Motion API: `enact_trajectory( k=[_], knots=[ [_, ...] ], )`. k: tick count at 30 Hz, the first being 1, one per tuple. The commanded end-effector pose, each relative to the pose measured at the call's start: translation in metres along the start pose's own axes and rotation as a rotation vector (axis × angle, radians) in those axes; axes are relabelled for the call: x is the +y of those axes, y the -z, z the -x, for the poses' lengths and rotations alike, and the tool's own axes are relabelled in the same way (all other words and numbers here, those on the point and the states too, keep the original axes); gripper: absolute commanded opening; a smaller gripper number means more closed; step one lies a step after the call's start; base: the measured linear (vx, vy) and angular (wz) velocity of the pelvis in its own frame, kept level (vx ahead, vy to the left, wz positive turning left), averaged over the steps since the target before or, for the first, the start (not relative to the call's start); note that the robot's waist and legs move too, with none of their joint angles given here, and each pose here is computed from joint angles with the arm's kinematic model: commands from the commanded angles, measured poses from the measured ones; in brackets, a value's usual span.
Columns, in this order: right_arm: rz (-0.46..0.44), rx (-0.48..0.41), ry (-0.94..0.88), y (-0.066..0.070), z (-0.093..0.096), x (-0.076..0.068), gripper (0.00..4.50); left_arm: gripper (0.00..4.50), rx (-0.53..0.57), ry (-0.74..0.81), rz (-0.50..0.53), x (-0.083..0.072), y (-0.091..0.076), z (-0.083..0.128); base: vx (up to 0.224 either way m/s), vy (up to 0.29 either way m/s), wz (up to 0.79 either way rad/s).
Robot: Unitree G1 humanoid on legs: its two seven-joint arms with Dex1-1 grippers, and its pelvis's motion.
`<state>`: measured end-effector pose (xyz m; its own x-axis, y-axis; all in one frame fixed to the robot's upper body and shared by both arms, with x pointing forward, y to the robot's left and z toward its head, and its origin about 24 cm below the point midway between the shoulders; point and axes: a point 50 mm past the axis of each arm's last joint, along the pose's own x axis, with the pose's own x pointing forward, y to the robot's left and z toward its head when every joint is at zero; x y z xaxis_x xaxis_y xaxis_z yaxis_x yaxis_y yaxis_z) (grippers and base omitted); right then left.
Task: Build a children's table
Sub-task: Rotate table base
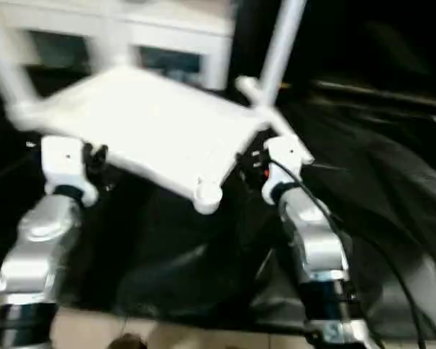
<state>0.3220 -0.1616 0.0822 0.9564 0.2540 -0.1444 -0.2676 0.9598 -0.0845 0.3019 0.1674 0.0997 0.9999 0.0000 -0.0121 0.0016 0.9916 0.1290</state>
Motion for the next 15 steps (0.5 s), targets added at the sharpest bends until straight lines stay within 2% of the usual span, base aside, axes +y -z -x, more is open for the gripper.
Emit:
enact_trajectory(
  k=[1, 4, 8, 11, 13, 15],
  knots=[
    [0.005, 0.008, 0.03, -0.002, 0.0, -0.007, 3.94, 1.49, 0.004, -0.029, -0.008, 0.001, -0.001, -0.001, -0.021, -0.198, 0.59],
    [0.023, 0.015, 0.056, -0.003, -0.001, -0.017, 3.94, 1.49, 0.003, -0.05, -0.014, 0.001, -0.001, -0.002, -0.012, -0.209, 0.72],
    [0.024, 0.022, 0.07, -0.003, -0.001, -0.022, 3.94, 1.49, 0.0, -0.05, -0.021, -0.001, -0.002, -0.002, -0.039, -0.239, 0.6],
    [-0.007, 0.045, 0.109, 0.002, -0.001, -0.027, 3.94, 1.49, -0.003, -0.052, -0.03, -0.002, -0.002, -0.001, -0.064, -0.335, 0.64],
    [-0.012, 0.055, 0.119, 0.004, 0.0, -0.026, 3.94, 1.49, -0.012, -0.051, -0.017, -0.001, -0.003, -0.001, -0.072, -0.302, 0.54],
    [-0.06, 0.077, 0.132, 0.011, 0.002, -0.023, 3.94, 1.49, -0.006, -0.01, -0.006, -0.002, -0.003, -0.002, -0.068, -0.256, 0.26]
  ],
)
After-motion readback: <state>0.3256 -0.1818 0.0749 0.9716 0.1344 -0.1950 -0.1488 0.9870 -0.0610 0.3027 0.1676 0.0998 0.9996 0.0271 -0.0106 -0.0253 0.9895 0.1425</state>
